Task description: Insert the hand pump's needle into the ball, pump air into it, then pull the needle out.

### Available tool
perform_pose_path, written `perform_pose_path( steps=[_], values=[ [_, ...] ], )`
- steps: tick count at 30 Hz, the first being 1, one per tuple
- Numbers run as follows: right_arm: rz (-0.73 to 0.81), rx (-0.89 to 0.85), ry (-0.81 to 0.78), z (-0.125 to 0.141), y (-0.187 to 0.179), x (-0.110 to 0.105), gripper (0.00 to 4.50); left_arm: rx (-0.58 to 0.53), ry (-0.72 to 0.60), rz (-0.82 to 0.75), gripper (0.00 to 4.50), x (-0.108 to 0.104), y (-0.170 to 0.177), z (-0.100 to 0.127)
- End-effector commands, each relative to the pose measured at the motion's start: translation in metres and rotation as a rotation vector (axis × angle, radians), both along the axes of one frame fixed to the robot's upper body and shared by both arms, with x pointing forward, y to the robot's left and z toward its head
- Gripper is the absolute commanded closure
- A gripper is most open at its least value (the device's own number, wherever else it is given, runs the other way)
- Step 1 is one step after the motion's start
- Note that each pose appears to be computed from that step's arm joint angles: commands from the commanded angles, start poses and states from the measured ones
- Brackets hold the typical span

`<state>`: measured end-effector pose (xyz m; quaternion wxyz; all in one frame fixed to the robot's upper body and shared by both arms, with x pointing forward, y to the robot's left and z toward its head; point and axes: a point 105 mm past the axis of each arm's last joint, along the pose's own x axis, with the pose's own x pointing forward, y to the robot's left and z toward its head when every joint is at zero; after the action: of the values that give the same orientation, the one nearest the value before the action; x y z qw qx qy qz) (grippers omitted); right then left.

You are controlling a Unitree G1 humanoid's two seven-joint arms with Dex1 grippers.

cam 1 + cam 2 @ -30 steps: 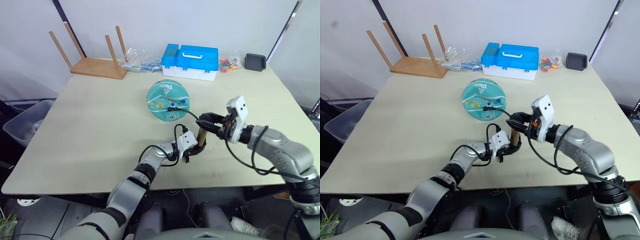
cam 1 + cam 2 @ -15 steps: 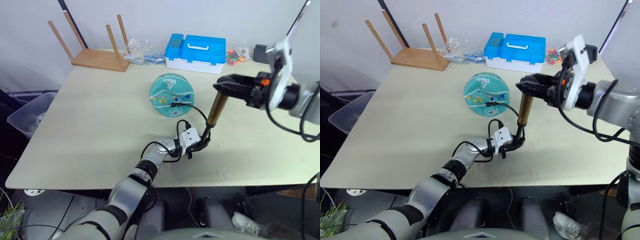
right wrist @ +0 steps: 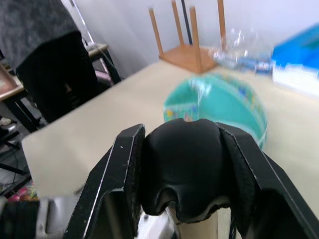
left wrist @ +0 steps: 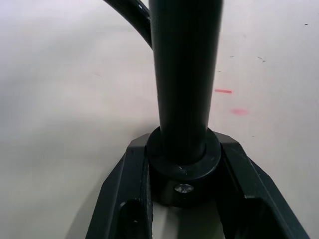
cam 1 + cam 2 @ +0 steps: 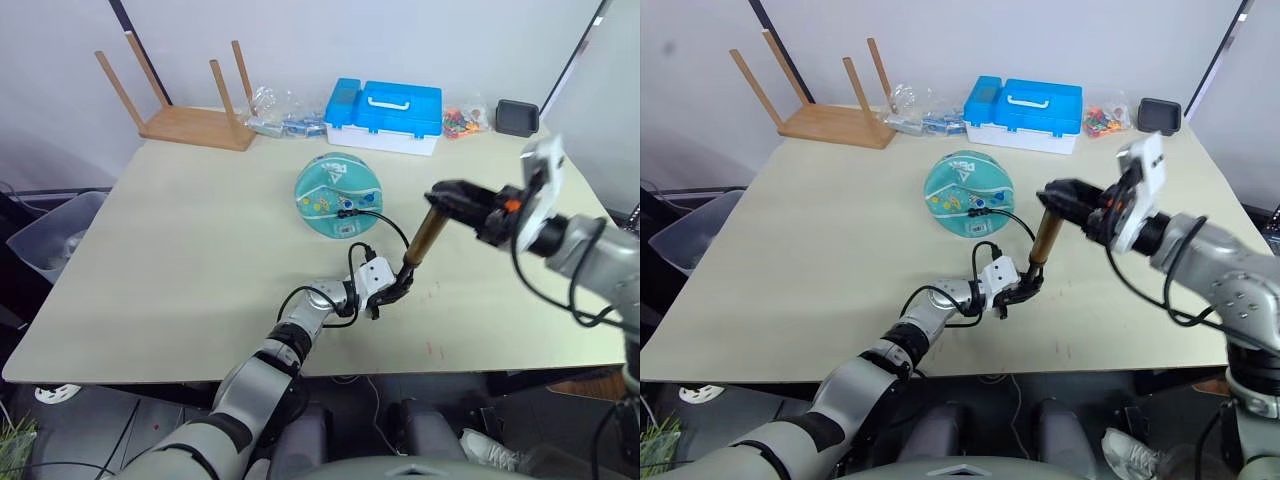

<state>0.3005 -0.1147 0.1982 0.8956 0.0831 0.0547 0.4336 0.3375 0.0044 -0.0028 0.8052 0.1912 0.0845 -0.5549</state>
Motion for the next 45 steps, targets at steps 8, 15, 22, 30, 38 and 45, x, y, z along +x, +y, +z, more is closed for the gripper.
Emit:
perform_pose_path(
  steps=[8,15,22,30,38,45],
  values=[
    [-0.059,-0.218,0.273,-0.138,0.005,0.001,2.87,0.133,0.152,0.007,3.41,-0.024,0.023,-0.047],
    [-0.060,-0.178,0.026,-0.038,-0.006,0.013,2.87,0.143,0.160,0.013,3.41,-0.024,0.025,-0.049],
    [-0.027,-0.091,-0.175,0.078,-0.015,-0.002,2.87,0.149,0.170,0.011,3.41,-0.026,0.026,-0.052],
    [-0.035,-0.055,-0.227,0.146,-0.029,-0.022,2.87,0.134,0.181,0.012,3.41,-0.026,0.027,-0.051],
    [-0.030,-0.092,0.017,0.055,-0.013,-0.004,2.87,0.125,0.181,0.010,3.41,-0.026,0.024,-0.050],
    [-0.050,-0.262,0.212,-0.067,-0.010,0.004,2.87,0.114,0.182,0.017,3.41,-0.026,0.023,-0.049]
  ],
)
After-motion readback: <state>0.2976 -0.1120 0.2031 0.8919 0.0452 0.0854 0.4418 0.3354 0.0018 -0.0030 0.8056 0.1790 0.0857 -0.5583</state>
